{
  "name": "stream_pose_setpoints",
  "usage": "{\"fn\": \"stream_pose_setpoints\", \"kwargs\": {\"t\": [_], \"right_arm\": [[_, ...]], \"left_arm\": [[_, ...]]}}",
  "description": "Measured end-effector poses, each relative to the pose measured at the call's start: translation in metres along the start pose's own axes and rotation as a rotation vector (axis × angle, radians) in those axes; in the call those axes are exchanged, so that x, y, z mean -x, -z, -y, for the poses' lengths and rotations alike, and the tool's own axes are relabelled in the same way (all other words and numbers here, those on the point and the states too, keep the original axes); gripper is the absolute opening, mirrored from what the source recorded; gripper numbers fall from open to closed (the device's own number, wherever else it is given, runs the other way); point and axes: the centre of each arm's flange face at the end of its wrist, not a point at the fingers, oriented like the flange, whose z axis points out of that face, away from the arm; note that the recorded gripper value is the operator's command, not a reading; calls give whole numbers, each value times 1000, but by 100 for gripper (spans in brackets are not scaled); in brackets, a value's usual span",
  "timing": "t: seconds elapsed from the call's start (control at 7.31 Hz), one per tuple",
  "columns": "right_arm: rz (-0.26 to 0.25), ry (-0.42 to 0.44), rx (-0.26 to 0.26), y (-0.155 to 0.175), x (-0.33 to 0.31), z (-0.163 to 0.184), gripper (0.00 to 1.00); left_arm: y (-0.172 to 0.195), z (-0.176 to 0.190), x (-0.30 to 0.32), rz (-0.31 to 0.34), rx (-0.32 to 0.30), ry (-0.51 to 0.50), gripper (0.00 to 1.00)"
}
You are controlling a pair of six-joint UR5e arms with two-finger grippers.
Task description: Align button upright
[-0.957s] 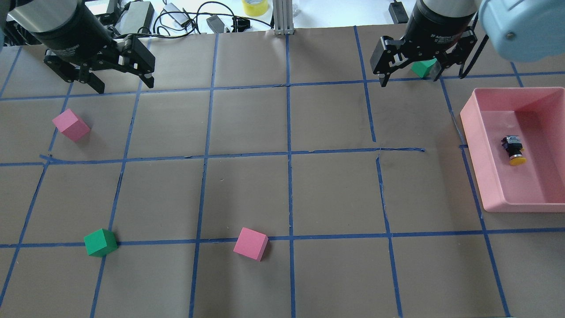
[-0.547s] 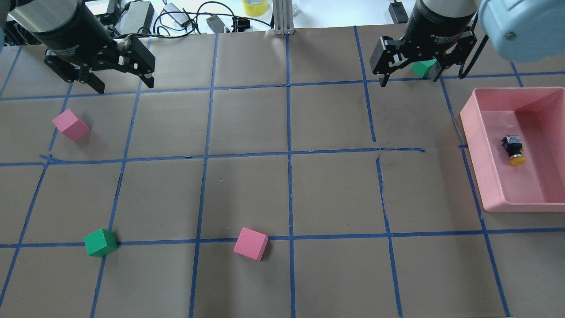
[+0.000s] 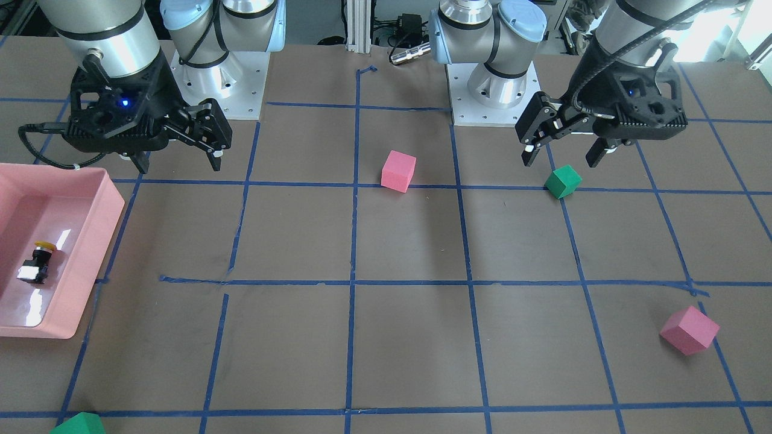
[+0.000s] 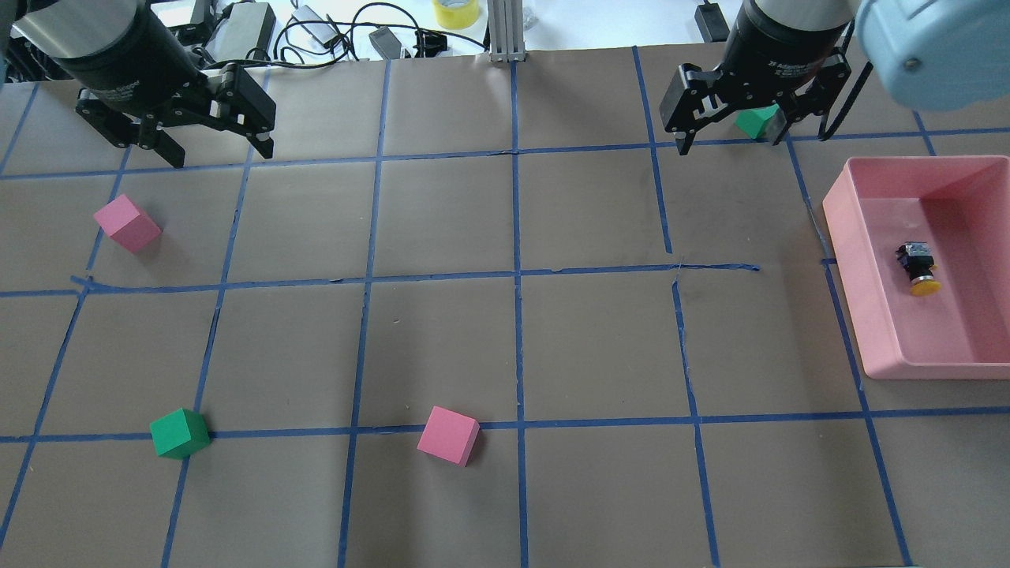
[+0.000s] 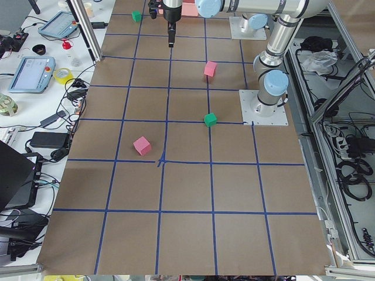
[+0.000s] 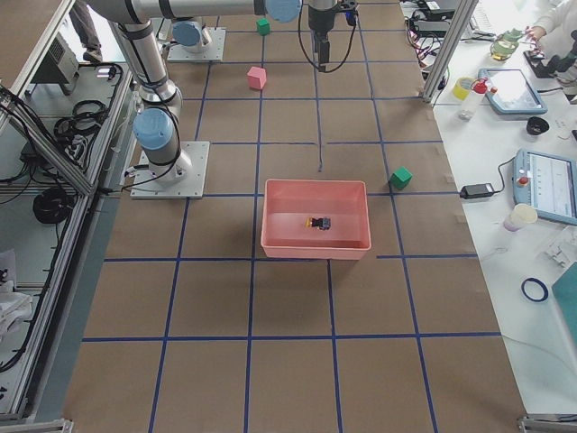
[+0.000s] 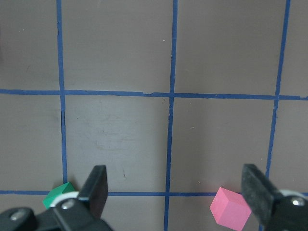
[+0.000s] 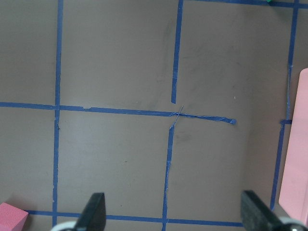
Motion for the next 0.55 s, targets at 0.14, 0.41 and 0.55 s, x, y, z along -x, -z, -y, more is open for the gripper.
{"fn": "stream_pose_setpoints", "kwargs": {"t": [0.14, 0.41, 0.55], "right_arm": [[0, -1, 0, 0, 0, 0, 100], [2, -2, -1, 0, 0, 0, 100], [-2, -2, -2, 0, -1, 1, 100]], "left_arm": [[-3, 1, 0, 1, 7, -2, 100], [-6, 2, 1, 4, 29, -6, 100], [-5, 2, 3, 23, 47, -5, 100]]}}
